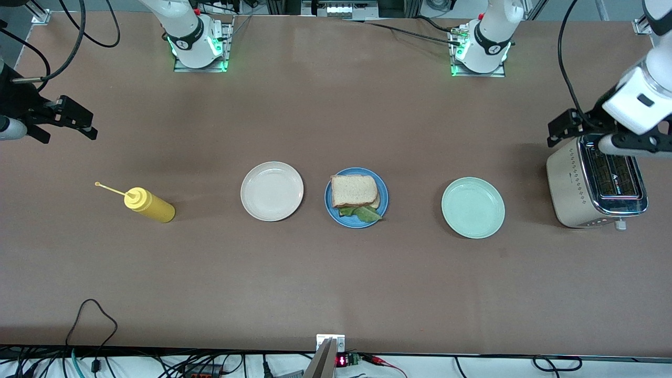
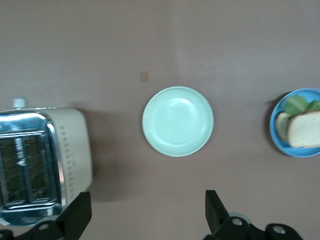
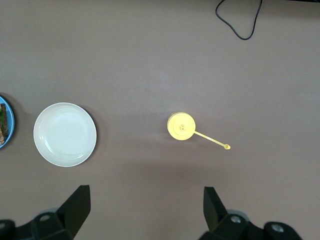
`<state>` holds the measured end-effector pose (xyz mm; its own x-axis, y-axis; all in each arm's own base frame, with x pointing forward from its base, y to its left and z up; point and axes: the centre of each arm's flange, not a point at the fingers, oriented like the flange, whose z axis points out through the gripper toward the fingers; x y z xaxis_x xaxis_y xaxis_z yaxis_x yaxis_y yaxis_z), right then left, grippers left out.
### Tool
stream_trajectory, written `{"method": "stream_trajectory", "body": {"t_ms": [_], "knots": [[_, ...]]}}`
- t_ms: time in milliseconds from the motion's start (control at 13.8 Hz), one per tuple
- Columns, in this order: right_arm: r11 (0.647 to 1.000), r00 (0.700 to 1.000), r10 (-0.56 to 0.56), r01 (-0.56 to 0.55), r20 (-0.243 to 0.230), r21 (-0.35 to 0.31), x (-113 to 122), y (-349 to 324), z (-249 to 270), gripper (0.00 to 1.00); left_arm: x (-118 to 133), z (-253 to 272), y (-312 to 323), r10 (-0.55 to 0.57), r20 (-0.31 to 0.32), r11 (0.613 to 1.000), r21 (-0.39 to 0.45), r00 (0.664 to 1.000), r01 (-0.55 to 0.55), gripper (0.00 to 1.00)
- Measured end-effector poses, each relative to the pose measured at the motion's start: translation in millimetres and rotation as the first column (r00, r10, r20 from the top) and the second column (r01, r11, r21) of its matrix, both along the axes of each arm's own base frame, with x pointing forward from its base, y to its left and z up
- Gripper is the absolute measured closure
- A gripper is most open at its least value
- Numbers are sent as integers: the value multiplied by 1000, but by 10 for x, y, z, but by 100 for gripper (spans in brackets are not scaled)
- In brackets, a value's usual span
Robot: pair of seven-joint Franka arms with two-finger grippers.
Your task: Make sandwich in blue plate with both arms
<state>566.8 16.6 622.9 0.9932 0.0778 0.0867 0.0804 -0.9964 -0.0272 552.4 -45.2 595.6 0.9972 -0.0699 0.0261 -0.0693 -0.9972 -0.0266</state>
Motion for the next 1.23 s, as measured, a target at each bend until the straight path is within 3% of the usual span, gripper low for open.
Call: {"method": "stream_trajectory", "body": {"t_ms": [1231], "knots": [[1000, 1000, -1, 1, 11, -1, 4, -4, 54, 0, -112, -82, -92, -23, -65, 1000, 19, 998, 24, 0]]}}
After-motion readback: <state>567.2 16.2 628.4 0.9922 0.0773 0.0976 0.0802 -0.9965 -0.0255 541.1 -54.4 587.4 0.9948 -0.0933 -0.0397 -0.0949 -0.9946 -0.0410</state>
